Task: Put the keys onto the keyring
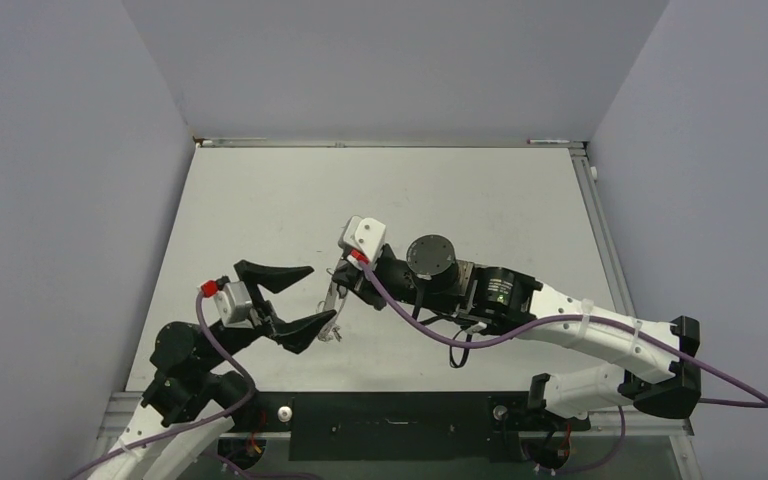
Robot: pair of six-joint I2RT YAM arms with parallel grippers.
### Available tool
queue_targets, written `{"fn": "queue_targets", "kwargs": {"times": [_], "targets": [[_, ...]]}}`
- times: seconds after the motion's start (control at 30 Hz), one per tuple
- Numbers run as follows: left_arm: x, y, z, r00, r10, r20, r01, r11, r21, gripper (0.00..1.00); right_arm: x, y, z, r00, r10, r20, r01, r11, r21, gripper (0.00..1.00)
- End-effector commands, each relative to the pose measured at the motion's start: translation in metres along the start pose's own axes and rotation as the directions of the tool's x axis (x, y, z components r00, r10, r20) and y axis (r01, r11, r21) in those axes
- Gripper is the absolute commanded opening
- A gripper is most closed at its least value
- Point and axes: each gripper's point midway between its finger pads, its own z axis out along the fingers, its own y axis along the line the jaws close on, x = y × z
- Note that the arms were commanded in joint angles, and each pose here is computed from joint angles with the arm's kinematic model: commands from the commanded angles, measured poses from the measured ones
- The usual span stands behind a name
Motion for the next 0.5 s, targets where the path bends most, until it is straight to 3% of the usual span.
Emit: {"fn": "queue_targets", "kwargs": {"times": [0.0,0.4,0.47], "targets": [[0.013,-0.003,0.006,0.999,0.014,-0.049,-0.012,0.999,0.046,0.85,-0.036,-0.006,-0.011,0.996,0.017,0.09,-0.02,0.999,0.037,0.05],[0.035,0.004,0.015,0.991,0.013,-0.132,-0.007,0.999,0.047,0.64,-0.041,-0.003,-0.01,0.995,0.022,0.095,-0.025,0.999,0.033,0.05],[0.036,0.003,0.015,0.99,0.023,-0.139,-0.015,0.998,0.056,0.57,-0.042,-0.003,-0.011,0.995,0.023,0.097,-0.026,0.999,0.032,0.05]]}}
